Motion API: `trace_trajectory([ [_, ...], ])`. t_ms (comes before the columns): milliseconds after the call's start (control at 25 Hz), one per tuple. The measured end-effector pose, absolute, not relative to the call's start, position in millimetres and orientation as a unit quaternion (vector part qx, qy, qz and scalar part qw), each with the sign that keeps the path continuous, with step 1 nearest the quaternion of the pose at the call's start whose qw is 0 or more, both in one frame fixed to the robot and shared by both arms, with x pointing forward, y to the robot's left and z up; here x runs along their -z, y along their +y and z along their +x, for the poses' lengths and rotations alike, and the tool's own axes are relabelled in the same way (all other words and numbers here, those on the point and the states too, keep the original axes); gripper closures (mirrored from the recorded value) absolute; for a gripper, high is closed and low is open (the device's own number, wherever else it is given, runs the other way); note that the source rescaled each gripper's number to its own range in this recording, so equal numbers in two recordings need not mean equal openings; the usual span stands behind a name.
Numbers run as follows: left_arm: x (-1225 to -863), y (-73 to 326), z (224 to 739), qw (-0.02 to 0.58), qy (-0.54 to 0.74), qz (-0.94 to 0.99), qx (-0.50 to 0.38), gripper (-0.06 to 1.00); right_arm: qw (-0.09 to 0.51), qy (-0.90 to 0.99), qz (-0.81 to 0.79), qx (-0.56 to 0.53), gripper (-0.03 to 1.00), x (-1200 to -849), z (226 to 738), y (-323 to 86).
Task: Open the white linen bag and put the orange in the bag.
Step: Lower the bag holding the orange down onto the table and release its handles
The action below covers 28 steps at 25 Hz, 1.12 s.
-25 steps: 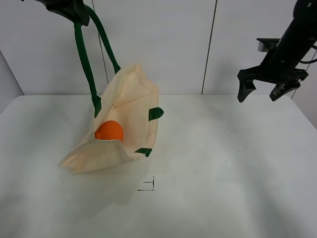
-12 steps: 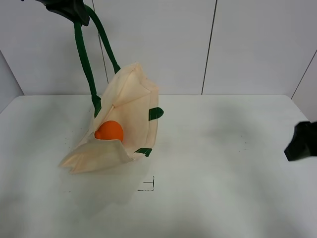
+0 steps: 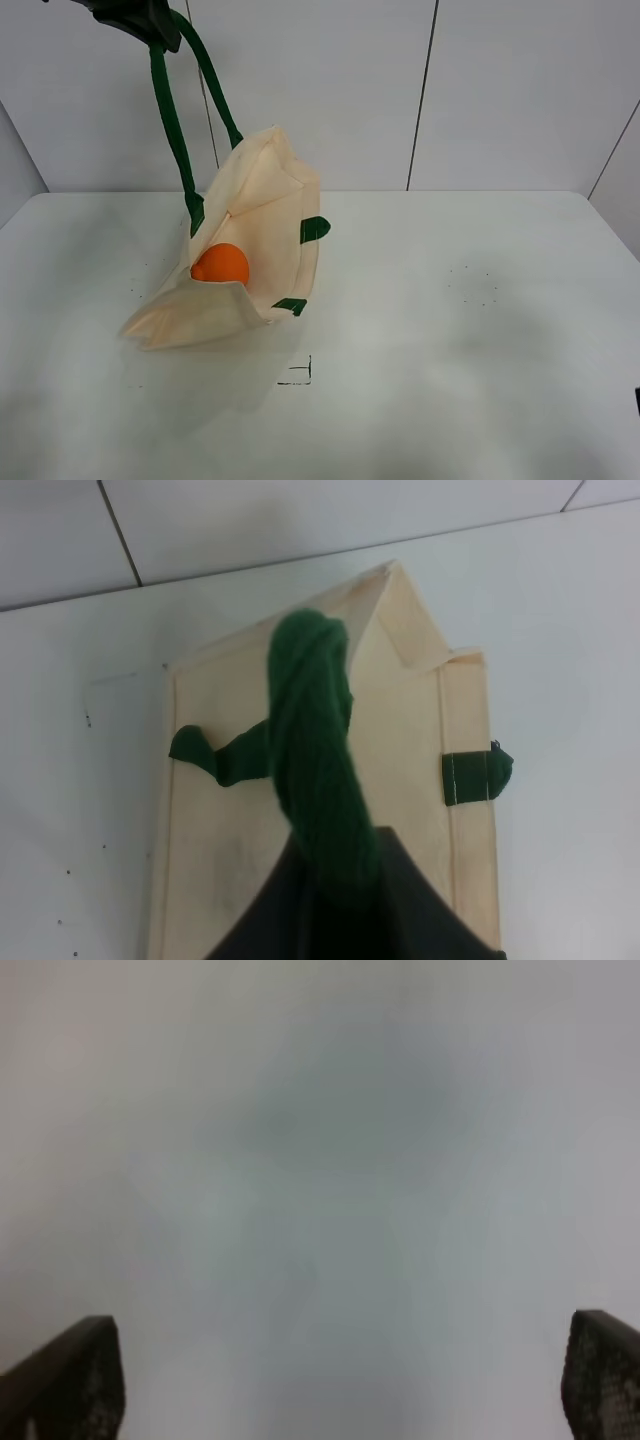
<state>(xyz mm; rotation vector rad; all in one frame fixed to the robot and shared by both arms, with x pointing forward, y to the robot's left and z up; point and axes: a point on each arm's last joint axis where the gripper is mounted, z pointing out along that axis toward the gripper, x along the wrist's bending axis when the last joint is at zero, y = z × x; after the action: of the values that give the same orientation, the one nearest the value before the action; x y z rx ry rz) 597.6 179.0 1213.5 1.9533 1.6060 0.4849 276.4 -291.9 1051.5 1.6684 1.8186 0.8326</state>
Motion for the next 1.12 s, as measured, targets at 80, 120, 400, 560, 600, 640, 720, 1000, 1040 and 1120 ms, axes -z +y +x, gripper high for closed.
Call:
trace_trajectory([
  [80, -1214, 179, 598, 0.28, 0.599, 0.728, -0.181, 0.94, 0.281, 0.667, 0.611, -0.322, -0.03, -1051, 270, -292],
  [120, -1214, 179, 598, 0.28, 0.599, 0.728, -0.181, 0.94, 0.293, 0.661, 0.606, -0.332, -0.03, -1051, 264, -293],
  [400, -1214, 179, 598, 0.279, 0.598, 0.729, -0.181, 0.94, 0.357, 0.62, 0.585, -0.382, -0.03, -1052, 239, -297],
  [560, -1214, 179, 598, 0.279, 0.598, 0.729, -0.181, 0.94, 0.363, 0.615, 0.582, -0.388, -0.03, -1052, 236, -297],
  [600, -1212, 179, 598, 0.277, 0.599, 0.73, -0.18, 0.94, 0.363, 0.615, 0.582, -0.388, -0.03, -1052, 236, -297],
  [640, -1209, 179, 599, 0.274, 0.6, 0.731, -0.177, 0.94, 0.363, 0.615, 0.582, -0.388, -0.03, -1052, 236, -297],
  [720, -1204, 178, 600, 0.266, 0.602, 0.733, -0.173, 0.94, 0.363, 0.615, 0.582, -0.388, -0.03, -1052, 236, -297],
  [1000, -1110, 162, 630, 0.199, 0.621, 0.752, -0.094, 0.94, 0.363, 0.615, 0.582, -0.388, -0.03, -1052, 236, -297],
  [1040, -1093, 160, 635, 0.189, 0.624, 0.753, -0.086, 0.94, 0.363, 0.615, 0.582, -0.388, -0.03, -1052, 236, -297],
  [1120, -1061, 157, 642, 0.164, 0.63, 0.756, -0.067, 0.94, 0.363, 0.615, 0.582, -0.388, -0.03, -1052, 236, -297],
])
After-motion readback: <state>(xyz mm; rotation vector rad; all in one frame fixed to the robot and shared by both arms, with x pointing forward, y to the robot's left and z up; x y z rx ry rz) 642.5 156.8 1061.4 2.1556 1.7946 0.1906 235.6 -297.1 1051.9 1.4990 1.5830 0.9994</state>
